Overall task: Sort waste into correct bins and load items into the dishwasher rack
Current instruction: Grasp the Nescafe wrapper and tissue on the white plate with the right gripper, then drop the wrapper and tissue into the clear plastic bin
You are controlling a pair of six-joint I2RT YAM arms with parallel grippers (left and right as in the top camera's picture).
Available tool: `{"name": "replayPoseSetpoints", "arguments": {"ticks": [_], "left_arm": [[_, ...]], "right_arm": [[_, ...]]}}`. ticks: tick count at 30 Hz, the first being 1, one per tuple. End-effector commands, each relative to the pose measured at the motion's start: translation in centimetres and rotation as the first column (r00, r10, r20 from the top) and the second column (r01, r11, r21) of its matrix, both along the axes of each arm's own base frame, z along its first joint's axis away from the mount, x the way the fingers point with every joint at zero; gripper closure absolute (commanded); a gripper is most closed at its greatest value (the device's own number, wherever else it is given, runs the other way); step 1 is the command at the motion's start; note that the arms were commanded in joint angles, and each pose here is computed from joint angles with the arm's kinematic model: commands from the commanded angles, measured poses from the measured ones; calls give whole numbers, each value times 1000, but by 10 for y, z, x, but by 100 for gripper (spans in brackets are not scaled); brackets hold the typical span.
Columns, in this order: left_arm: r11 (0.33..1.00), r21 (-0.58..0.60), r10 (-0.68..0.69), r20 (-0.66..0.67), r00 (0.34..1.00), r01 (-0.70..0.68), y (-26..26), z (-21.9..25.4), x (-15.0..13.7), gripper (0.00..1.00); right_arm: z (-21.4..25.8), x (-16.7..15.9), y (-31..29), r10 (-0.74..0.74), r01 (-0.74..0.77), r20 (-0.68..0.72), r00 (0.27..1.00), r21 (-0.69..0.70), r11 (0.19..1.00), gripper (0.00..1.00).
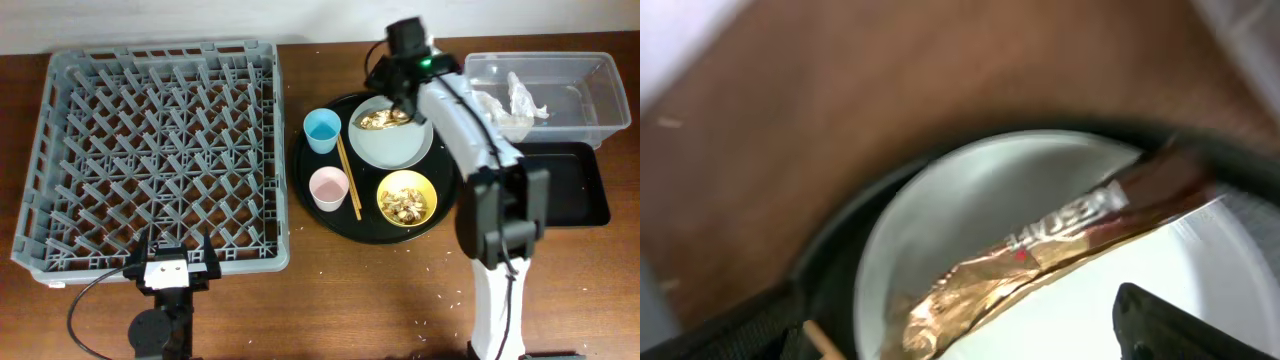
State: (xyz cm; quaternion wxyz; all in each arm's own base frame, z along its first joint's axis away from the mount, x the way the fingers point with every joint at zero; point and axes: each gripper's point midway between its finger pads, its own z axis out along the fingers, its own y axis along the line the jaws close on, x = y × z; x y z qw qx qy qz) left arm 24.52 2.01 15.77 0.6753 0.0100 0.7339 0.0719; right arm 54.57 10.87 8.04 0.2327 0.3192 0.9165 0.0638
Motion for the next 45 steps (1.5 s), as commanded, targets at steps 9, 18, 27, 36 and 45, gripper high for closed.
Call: {"name": "replayPoseSetpoints", "arguments": {"ticks": [9,18,27,36,45], "left_arm": [[1000,17,8,0,1000,-8,1,-1,0,0],[1000,17,8,0,1000,-8,1,-1,0,0],[1000,17,8,0,1000,-8,1,-1,0,0],[1000,17,8,0,1000,-8,1,-1,0,0],[1000,17,8,0,1000,-8,1,-1,0,0]], "right_arm": [[-60,-15,-4,-107,98,-111,988,-82,992,22],[-53,-22,-5,230,-266,-191,954,-186,946,96],[139,-26,-163,5,12,95,996,-185,983,96],[75,-16,-284,-249,259,85,965,-141,956,11],[138,-79,-55,507,-507,55,860,189,841,8]]}}
